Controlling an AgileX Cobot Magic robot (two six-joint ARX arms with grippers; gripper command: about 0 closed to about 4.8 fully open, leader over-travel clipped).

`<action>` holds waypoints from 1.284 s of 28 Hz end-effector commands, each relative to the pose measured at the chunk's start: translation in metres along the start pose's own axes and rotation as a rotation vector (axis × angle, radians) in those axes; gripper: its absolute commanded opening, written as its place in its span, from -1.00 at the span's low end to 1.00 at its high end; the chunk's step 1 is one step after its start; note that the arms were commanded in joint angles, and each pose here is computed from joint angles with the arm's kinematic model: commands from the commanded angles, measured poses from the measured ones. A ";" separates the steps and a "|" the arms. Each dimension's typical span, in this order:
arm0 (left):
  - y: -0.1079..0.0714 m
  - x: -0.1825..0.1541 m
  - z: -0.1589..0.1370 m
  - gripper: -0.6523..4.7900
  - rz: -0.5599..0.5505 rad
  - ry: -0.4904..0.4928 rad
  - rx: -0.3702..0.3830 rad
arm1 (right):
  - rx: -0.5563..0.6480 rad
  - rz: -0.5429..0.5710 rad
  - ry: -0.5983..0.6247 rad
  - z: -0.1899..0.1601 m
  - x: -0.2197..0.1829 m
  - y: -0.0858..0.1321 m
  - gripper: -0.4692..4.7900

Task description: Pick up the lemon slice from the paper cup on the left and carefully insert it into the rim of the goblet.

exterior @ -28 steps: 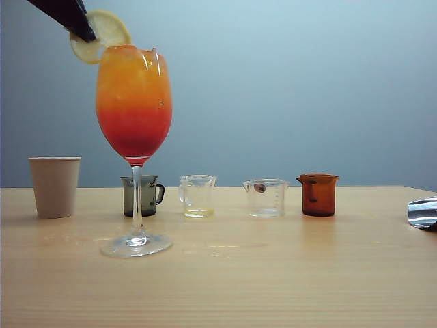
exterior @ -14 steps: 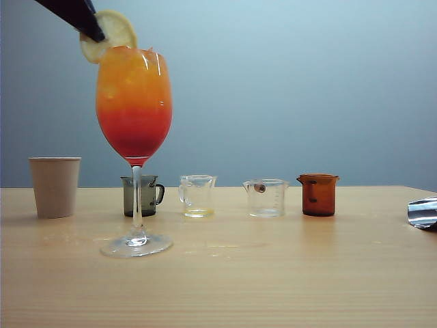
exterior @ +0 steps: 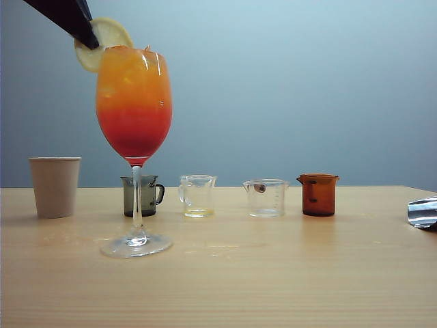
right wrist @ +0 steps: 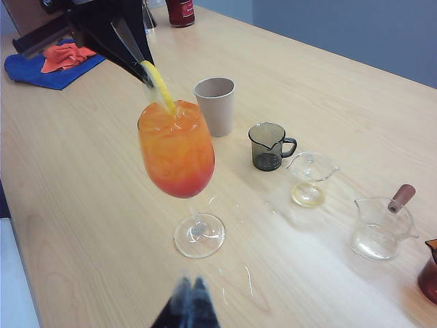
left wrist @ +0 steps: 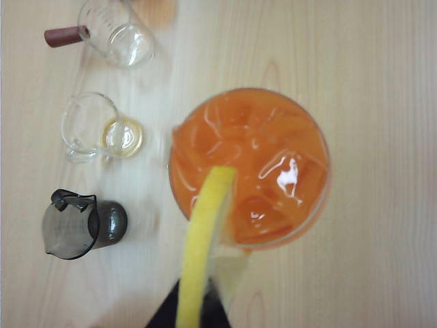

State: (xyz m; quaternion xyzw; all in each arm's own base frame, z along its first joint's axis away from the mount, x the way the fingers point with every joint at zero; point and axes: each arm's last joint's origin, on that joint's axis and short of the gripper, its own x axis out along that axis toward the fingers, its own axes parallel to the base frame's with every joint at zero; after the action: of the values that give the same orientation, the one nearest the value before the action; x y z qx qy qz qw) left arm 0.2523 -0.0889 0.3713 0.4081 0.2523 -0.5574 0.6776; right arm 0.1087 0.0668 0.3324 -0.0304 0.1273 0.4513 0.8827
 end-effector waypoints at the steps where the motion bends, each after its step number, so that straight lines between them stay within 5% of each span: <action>1: 0.001 -0.001 0.001 -0.78 0.021 -0.007 0.030 | -0.018 -0.001 -0.025 0.003 -0.001 0.000 -0.84; 36: -0.003 0.008 -0.004 -0.78 -0.035 -0.031 0.006 | -0.024 -0.001 -0.025 0.003 -0.001 0.000 -0.84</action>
State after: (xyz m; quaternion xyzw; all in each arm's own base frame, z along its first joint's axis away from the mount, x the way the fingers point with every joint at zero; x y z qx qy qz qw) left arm 0.2529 -0.0900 0.3620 0.3996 0.2509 -0.5719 0.6710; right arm 0.1086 0.0668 0.3325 -0.0324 0.1259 0.4514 0.8828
